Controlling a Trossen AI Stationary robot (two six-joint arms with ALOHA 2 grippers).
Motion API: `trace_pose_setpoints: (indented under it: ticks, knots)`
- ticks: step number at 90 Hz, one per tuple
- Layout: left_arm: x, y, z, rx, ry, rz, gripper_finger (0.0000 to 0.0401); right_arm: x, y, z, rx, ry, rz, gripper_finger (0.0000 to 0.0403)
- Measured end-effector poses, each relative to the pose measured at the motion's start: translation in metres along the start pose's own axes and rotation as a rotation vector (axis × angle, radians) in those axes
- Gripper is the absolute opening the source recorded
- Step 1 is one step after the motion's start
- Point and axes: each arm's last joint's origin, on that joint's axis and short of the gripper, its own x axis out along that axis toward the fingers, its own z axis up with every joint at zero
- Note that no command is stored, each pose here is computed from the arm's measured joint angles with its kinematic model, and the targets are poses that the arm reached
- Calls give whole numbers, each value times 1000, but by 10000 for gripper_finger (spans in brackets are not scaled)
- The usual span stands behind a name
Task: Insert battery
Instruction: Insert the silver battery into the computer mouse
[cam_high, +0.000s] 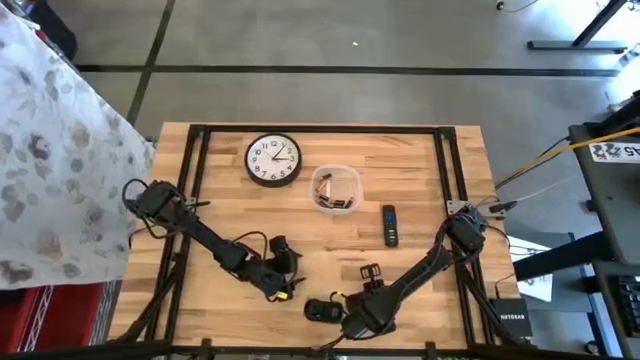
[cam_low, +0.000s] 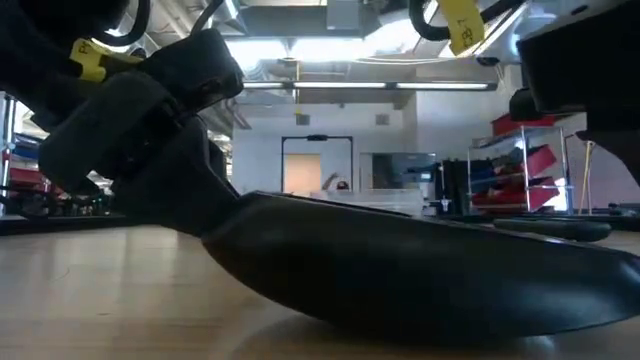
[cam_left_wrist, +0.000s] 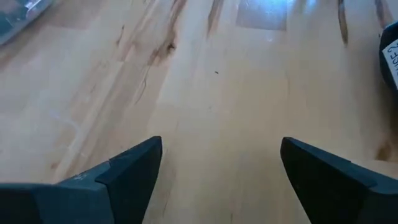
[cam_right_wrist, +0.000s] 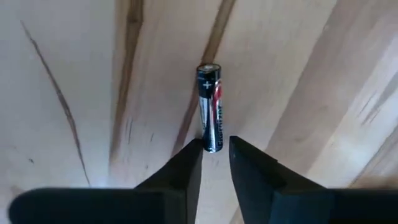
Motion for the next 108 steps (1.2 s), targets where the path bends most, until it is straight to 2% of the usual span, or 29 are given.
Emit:
trace_pose_setpoints:
  ticks: [12,29,49,60,82,100,108]
  knots:
    - [0,0,0,3,0,-1,314,-8,1,1,69,-61,9,88]
    - [0,0,0,16,0,-1,314,-8,16,-10,134,-70,1,119]
    - [-1,-2,-1,36,-1,-6,314,2,38,-35,224,-128,-104,133]
    - [-2,-2,-1,35,-2,-7,314,3,47,-49,335,-194,-132,133]
    - [-1,-2,0,33,-4,-7,314,15,69,-87,595,-416,-110,134]
    - [-1,-2,-1,34,3,-18,314,41,83,-118,840,-741,-83,133]
    - [-1,-2,0,32,2,-22,314,51,84,-127,882,-836,-63,134]
